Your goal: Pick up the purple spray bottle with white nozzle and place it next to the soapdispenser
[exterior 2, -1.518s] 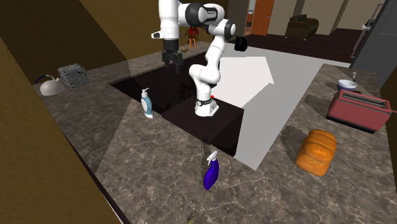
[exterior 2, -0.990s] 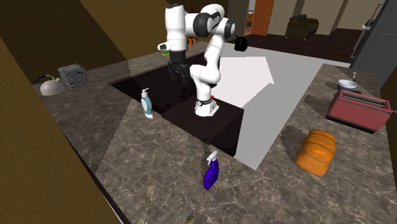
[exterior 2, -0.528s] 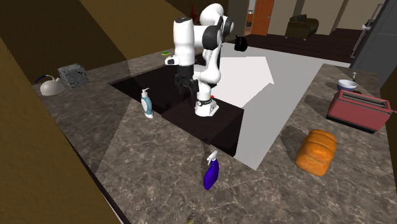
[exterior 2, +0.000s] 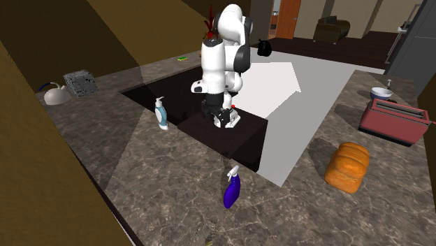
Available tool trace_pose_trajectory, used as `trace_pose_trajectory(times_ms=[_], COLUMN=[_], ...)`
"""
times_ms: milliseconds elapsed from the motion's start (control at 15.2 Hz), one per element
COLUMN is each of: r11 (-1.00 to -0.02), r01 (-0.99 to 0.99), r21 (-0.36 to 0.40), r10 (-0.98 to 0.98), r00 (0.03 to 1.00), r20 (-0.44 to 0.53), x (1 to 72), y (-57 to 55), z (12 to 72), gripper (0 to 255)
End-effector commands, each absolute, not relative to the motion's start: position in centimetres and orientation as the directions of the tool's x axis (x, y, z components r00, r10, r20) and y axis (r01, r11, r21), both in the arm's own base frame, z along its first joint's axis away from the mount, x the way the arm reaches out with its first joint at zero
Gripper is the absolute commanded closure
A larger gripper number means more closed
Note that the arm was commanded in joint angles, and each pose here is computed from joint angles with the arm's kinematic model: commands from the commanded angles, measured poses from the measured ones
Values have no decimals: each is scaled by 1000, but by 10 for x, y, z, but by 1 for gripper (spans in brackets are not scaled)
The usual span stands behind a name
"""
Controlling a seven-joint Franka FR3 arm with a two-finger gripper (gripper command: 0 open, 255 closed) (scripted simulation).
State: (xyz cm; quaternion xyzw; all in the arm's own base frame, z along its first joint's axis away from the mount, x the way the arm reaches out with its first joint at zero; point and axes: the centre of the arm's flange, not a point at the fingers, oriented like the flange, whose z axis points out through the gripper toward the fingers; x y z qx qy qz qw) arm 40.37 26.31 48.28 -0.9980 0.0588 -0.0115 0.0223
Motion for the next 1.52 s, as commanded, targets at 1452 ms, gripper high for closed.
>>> trace_pose_trajectory(times_ms=[1452], r11=[-992], r01=[-122], r21=[-23], r10=[-122], r00=[992], r20=[-23], x=[454], y=[419], z=[344], gripper=[0])
